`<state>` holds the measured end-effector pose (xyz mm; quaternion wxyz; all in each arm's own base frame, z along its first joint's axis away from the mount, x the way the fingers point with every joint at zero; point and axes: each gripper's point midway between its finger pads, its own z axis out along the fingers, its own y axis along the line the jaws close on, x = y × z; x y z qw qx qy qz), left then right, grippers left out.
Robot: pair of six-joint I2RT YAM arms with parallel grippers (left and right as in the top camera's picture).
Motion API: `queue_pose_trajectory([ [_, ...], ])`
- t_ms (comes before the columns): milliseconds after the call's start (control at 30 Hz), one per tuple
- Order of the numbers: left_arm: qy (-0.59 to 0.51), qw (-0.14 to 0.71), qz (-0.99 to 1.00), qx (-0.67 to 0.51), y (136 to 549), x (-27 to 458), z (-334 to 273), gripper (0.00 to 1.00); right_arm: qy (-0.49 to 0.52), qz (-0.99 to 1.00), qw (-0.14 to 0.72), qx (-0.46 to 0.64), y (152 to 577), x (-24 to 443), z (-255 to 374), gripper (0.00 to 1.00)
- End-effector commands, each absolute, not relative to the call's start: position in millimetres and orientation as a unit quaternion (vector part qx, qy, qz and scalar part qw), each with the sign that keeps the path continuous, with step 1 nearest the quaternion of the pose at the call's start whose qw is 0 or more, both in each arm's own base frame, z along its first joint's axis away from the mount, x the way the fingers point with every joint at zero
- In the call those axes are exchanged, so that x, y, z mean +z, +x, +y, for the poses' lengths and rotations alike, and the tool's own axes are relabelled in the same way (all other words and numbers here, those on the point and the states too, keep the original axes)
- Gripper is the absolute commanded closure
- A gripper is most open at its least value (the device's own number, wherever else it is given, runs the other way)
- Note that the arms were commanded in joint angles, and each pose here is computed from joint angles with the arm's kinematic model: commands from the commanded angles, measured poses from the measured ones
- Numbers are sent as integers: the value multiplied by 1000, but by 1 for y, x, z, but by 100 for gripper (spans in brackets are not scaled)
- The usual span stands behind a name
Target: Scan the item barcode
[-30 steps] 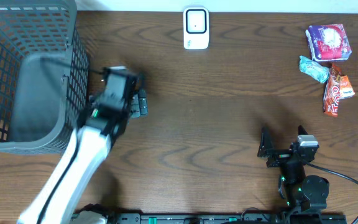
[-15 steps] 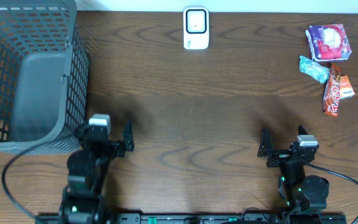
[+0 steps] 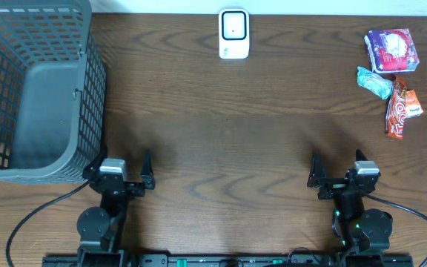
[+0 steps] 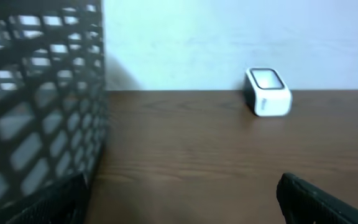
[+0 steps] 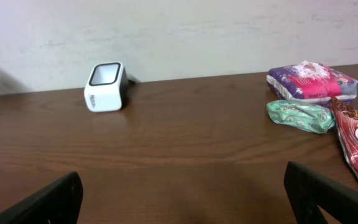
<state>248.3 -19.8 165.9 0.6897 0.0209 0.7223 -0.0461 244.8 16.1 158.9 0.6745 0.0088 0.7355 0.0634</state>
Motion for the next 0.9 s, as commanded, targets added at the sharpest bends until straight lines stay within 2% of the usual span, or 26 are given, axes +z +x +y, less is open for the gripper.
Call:
queue_pose_trajectory([
  [0, 19, 706, 708, -32, 247, 174, -13, 2, 4, 736, 675, 62, 245, 157, 17, 1],
  [300, 15, 733, 680, -26, 246, 193, -10, 2, 4, 736, 675, 62, 245, 157, 17, 1],
  [600, 13, 653, 757, -29, 244, 139, -11, 2, 4, 736, 675, 62, 245, 157, 17, 1],
  [867, 17, 653, 756, -33, 244, 139, -13, 2, 4, 736, 675, 62, 245, 157, 17, 1],
])
